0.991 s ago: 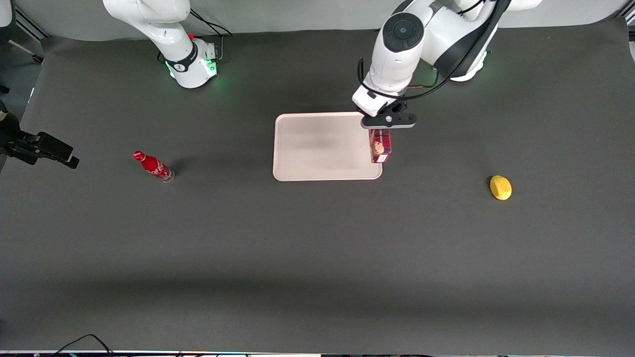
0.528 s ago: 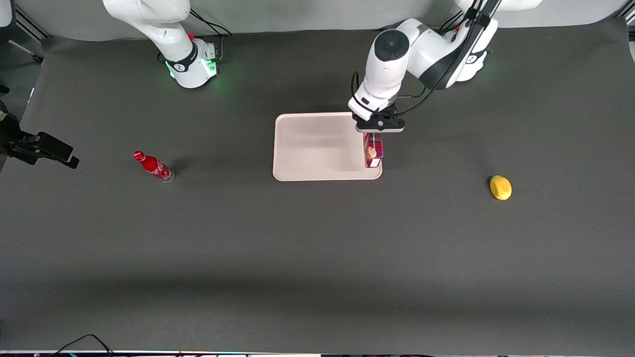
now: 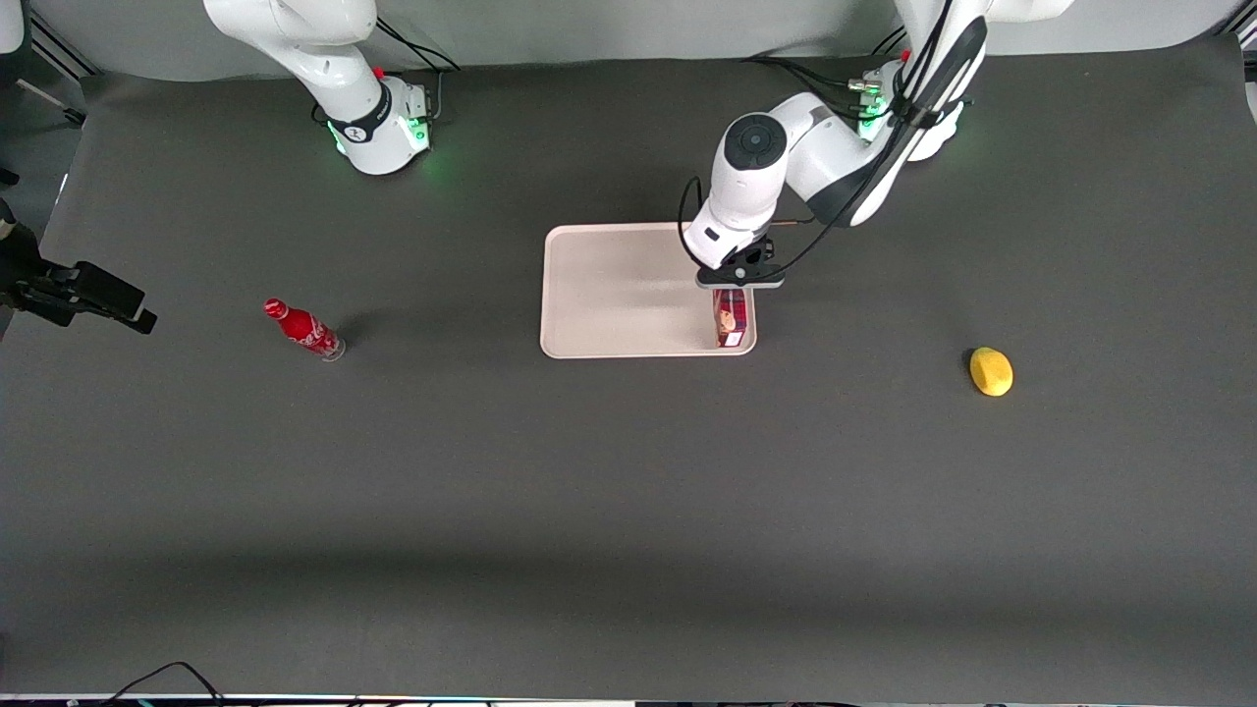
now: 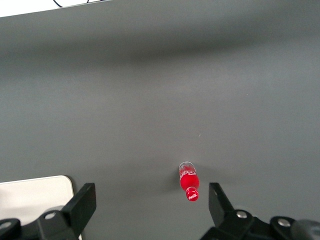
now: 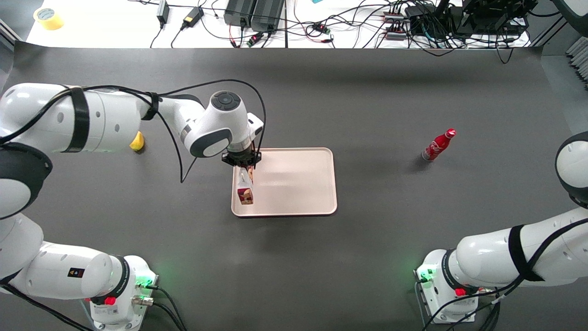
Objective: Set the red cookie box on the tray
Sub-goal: 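Lower the cookie box onto the tray's rim edge with the left gripper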
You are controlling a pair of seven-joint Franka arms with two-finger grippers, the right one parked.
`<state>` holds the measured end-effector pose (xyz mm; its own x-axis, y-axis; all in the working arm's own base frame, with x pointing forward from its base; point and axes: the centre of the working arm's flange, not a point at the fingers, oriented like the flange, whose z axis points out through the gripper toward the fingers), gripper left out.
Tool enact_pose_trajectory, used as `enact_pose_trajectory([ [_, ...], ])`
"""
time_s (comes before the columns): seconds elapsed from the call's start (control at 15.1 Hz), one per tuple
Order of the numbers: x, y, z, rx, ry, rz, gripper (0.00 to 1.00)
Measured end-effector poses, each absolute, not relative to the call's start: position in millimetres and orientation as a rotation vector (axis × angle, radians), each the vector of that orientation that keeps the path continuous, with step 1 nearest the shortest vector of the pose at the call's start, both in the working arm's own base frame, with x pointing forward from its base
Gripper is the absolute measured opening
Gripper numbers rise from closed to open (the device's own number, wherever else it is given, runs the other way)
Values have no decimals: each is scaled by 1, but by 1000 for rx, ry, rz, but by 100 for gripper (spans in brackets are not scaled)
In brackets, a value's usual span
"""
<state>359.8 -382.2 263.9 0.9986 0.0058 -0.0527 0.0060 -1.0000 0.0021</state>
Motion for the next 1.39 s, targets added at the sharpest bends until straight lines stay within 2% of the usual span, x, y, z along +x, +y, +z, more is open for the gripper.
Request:
enact_pose_trajectory([
  [0.26,356,-387,251,3129,-8,-91,7],
  [0.66,356,-392,235,3167,-9,14,7],
  [0.99,361,-396,228,3151,0,18,8],
  [1.12,361,-396,228,3151,0,18,23],
  [1.39,362,-396,229,3149,0,22,64],
])
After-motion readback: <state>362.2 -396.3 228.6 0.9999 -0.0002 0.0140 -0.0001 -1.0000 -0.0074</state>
